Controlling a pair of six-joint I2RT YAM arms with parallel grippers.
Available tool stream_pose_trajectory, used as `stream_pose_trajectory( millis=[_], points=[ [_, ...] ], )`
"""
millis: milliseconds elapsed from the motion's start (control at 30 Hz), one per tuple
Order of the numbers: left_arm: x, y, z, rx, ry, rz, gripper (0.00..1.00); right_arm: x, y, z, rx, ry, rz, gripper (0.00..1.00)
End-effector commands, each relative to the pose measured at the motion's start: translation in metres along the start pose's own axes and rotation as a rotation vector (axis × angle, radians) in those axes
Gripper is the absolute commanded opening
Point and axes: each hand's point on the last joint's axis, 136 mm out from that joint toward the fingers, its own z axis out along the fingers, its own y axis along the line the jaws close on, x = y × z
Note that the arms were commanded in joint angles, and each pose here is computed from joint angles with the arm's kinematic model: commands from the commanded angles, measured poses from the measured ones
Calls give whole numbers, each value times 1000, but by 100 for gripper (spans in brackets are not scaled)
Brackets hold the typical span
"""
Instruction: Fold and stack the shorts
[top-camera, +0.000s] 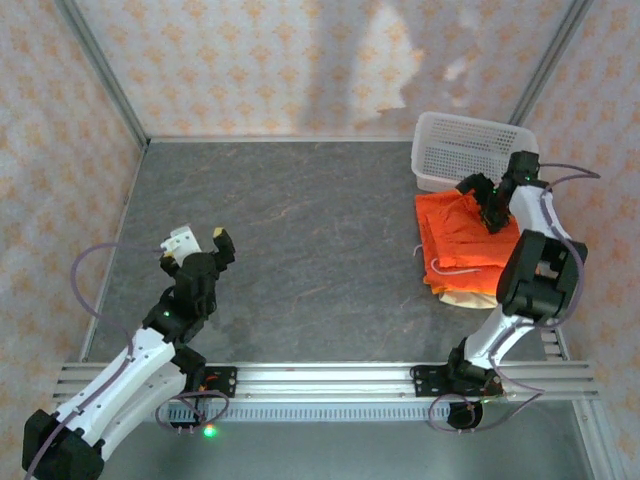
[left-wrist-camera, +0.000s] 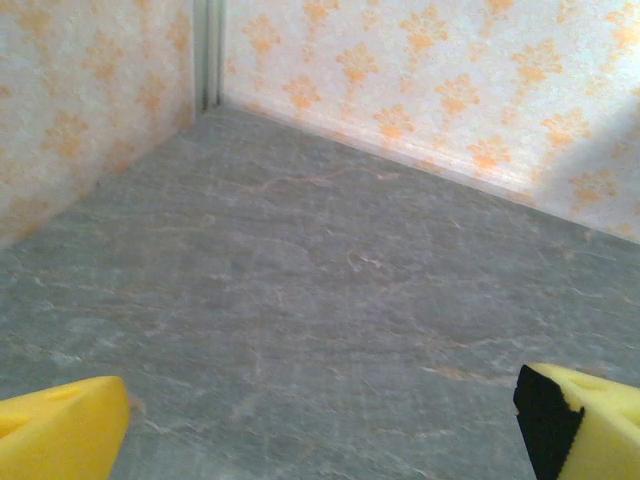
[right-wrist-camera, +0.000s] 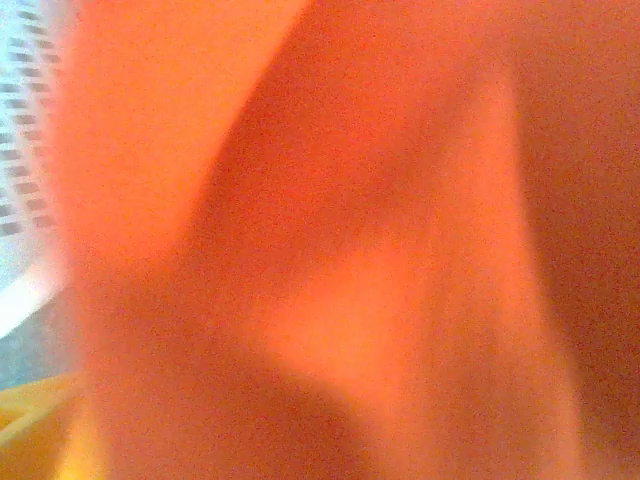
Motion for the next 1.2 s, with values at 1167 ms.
stream_pose_trajectory(
  millis=[1167],
  points=[
    [60,5,129,-14,56,245,100,72,4,37,-113,-621,-715,99]
  ],
)
